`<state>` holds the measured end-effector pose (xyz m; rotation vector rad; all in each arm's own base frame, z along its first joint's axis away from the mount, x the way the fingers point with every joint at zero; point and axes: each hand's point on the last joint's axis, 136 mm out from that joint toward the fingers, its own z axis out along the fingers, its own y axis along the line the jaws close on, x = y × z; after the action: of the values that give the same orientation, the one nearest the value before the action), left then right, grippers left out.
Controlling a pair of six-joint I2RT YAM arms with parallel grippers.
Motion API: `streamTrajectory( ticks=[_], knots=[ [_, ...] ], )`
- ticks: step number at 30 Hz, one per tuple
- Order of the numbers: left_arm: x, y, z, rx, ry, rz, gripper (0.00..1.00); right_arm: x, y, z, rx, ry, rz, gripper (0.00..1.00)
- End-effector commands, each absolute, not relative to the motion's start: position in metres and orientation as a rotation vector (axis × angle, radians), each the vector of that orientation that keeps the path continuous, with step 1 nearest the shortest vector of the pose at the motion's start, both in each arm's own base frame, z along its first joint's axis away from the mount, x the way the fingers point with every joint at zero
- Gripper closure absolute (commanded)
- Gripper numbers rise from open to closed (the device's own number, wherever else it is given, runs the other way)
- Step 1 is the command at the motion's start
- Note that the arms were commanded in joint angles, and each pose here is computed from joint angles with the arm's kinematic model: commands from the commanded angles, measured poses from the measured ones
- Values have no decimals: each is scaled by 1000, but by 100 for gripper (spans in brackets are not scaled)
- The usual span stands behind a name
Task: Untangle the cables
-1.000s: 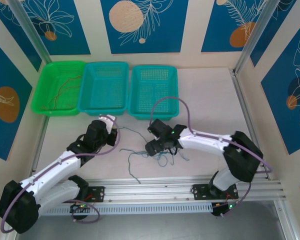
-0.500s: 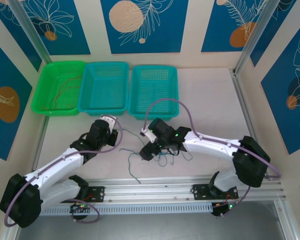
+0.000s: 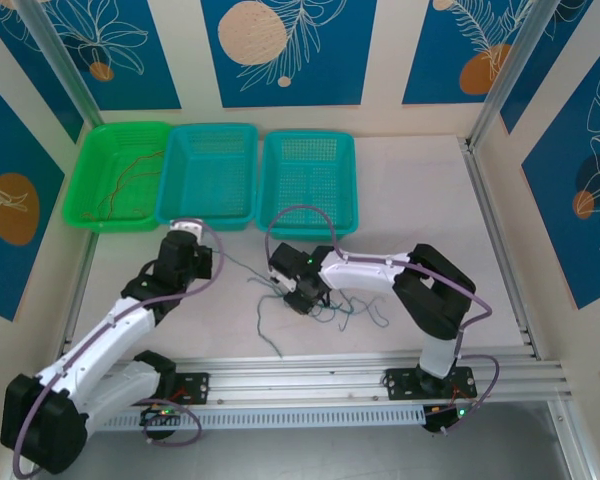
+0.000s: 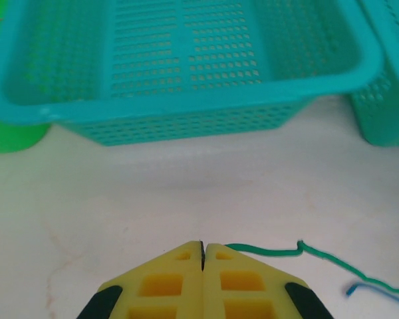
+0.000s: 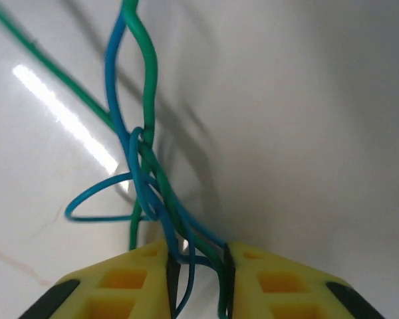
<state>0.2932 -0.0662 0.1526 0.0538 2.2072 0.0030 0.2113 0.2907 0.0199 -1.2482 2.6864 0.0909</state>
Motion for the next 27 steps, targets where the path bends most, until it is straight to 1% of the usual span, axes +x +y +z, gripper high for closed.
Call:
streamTrajectory(
  ticks=[1,5,11,13,15,16,17,18,19,21,23,25,27],
  knots=[
    [291,-25,171,-181,2179,82,100,199,255,8,-1213,2872,-61,78],
    [282,1,173,-298,2177,110,100,193,234,1,-1167,2955,-154,79],
    [272,34,186,-445,2130,155,100,187,203,7,-1046,3019,-260,80],
    [279,25,191,-414,2109,71,100,189,204,11,-1037,3012,-228,80],
    [293,-22,199,-182,2076,-189,100,191,212,15,-1071,2981,-180,79],
    [295,-59,208,-6,2025,-394,93,191,217,16,-1098,2965,-144,80],
    [292,-93,219,145,1953,-578,80,191,221,18,-1119,2948,-115,80],
    [288,-116,222,237,1916,-690,72,192,225,20,-1127,2935,-92,80],
    [284,-134,222,322,1912,-739,67,193,228,21,-1134,2926,-69,80],
    [270,-164,212,554,1918,-716,60,195,233,24,-1137,2911,-25,80],
    [259,-183,186,752,1957,-657,50,195,236,26,-1136,2904,10,80],
    [262,-184,162,784,2059,-589,44,195,237,27,-1145,2900,31,80],
    [263,-190,143,846,2108,-580,38,194,237,28,-1158,2895,39,80]
  ],
)
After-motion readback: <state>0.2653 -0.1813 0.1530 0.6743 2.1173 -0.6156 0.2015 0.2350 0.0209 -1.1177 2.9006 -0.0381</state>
